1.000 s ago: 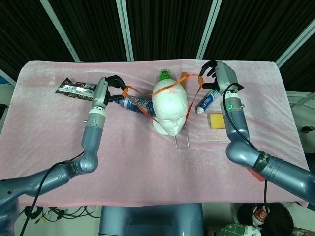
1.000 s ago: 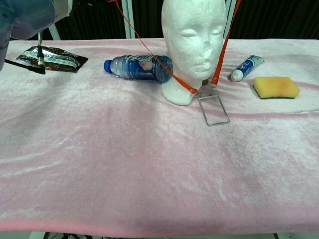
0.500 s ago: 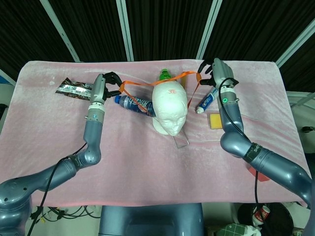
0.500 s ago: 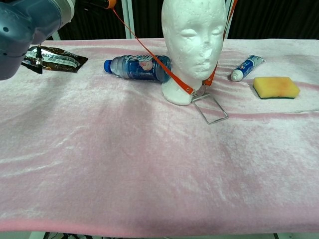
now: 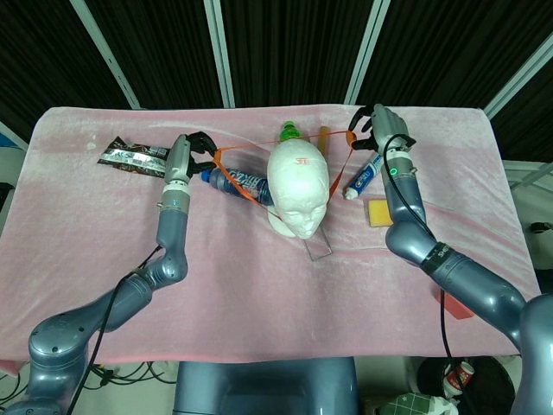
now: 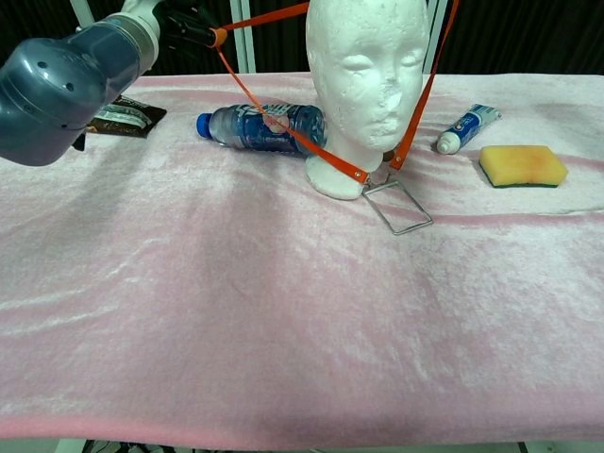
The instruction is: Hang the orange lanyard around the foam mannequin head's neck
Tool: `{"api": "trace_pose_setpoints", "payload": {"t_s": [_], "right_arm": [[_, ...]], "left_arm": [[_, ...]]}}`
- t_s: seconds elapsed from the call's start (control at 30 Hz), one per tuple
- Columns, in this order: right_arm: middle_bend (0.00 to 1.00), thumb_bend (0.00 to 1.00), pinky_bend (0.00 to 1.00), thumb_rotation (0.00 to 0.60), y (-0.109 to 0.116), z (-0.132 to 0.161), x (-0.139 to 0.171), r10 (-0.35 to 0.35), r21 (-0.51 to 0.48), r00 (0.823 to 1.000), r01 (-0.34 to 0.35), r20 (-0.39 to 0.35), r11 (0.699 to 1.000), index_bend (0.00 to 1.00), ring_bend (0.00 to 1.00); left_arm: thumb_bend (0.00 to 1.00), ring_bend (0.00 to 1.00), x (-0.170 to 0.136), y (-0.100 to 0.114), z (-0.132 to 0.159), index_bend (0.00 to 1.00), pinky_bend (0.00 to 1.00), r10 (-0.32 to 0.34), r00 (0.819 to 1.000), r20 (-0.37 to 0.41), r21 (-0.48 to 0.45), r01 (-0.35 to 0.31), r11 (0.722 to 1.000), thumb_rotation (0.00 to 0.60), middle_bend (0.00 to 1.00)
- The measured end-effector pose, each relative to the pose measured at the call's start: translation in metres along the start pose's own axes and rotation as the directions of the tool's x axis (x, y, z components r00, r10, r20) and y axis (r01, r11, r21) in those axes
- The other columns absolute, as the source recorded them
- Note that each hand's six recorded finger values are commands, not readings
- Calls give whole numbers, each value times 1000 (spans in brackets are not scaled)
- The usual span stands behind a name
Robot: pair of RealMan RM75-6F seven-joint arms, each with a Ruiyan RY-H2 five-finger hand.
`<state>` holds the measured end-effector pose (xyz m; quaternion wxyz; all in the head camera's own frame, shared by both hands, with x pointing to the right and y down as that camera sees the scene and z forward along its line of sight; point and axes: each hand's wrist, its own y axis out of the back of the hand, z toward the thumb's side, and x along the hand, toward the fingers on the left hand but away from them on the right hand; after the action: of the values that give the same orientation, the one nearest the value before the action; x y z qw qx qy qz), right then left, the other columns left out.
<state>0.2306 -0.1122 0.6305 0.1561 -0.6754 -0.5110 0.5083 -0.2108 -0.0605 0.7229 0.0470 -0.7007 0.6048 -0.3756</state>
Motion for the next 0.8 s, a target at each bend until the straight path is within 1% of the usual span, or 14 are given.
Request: {"api": "trace_pose_setpoints", "payload": {"t_s": [0.2,0.27,0.33,0.37,0.4,0.43,0.47,0.53,0.6,0.63,0.7,0.8], "right_arm": [[329,449,348,600,-7,-7,-5,9,23,1000,-9,9,1000,774,417],[325,444,345,600,-9,-10,-6,15,29,1000,-15,13,999,774,417],[315,410,331,600,-12,-13,-8,21,38,1000,-21,19,999,753,411],[308,390,323,600,-14,-14,-8,24,42,999,-25,22,999,723,407],[297,358,312,600,-15,-15,-9,27,45,999,-28,24,999,664,399],[276,312,296,600,-16,-16,-9,32,46,999,-33,24,998,565,384],[261,277,285,600,-18,-17,-10,40,48,999,-41,24,998,497,374],[214,177,257,600,-20,-17,-10,54,53,998,-55,23,997,325,346],[185,119,241,600,-22,-18,-10,72,60,997,-73,18,996,236,329],[175,104,236,600,-22,-18,-10,79,64,997,-80,16,995,211,322],[158,81,228,600,-21,-18,-9,93,74,996,-93,9,993,171,309],[152,78,224,600,-19,-19,-8,106,66,994,-106,7,992,151,303]], "left_arm": [[453,385,2,-16,-8,691,368,-31,999,-25,-9,30,999,600,606],[439,370,3,-20,-11,678,363,-44,999,-32,-3,43,999,600,596],[414,327,3,-24,-14,633,345,-56,998,-40,6,57,998,600,561],[398,303,3,-26,-15,603,335,-63,997,-43,9,63,998,600,539],[372,262,3,-28,-16,555,314,-70,996,-47,11,70,997,600,499],[334,199,2,-32,-17,492,276,-83,995,-53,11,84,996,600,437],[305,154,2,-33,-18,448,243,-90,994,-55,10,90,996,600,390],[211,37,2,-38,-18,305,140,-114,992,-61,4,115,993,600,256],[138,1,2,-42,-18,202,79,-139,988,-63,2,139,990,600,184],[110,0,2,-44,-17,174,59,-154,986,-60,4,155,988,600,161],[93,0,2,-46,-15,160,43,-178,982,-55,10,179,984,600,138],[92,0,1,-48,-11,146,29,-205,978,-42,4,205,979,600,124]]}}
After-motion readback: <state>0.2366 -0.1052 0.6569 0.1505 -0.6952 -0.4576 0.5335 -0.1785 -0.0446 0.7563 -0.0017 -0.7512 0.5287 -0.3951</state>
